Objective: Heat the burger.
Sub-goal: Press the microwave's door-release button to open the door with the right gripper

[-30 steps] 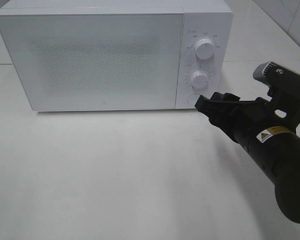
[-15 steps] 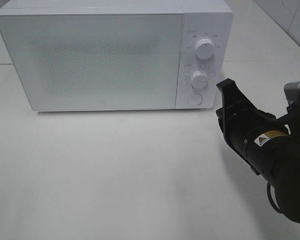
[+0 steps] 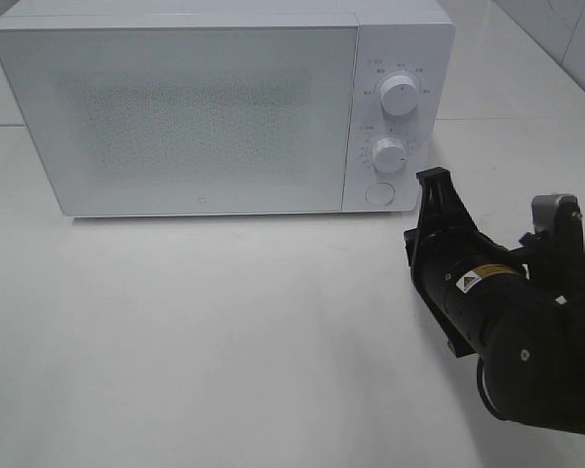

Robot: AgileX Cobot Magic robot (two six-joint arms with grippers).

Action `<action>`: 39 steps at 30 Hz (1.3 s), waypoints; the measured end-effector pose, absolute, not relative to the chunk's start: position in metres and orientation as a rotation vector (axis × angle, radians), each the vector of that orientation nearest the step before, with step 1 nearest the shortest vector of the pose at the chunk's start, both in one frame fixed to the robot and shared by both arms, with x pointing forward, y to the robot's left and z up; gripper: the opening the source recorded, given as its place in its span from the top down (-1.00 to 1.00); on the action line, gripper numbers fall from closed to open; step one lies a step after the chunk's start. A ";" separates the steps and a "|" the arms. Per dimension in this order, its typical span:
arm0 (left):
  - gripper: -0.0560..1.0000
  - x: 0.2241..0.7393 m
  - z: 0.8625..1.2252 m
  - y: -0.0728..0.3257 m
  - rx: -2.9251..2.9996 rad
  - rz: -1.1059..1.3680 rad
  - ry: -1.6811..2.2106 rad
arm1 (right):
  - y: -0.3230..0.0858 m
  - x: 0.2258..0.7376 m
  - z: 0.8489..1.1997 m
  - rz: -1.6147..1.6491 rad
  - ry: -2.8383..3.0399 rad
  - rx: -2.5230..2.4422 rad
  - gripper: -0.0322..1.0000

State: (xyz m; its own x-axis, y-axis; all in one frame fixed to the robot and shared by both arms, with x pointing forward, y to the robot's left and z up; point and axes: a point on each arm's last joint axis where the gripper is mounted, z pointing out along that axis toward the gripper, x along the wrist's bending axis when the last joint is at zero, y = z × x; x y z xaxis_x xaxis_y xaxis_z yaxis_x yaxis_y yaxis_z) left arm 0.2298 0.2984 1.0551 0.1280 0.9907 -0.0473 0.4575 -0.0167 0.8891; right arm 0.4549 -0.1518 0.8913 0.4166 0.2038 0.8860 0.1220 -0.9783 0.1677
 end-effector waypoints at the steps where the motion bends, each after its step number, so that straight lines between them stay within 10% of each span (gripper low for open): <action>1: -0.95 0.230 1.055 0.298 1.596 0.831 1.445 | -0.152 0.455 0.891 1.630 0.297 2.578 0.90; 39: -0.95 0.230 1.055 0.298 1.596 0.831 1.445 | -0.136 0.544 0.858 1.635 0.210 2.607 0.90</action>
State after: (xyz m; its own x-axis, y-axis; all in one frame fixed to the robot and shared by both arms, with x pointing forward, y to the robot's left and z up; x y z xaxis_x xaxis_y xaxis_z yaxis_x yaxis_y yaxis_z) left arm 0.2298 0.2984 1.0551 0.1280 0.9907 -0.0473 0.4575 -0.0167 0.8891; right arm 0.5439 -0.1361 0.8582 0.4293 0.1451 0.8914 0.0849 -0.9891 0.1201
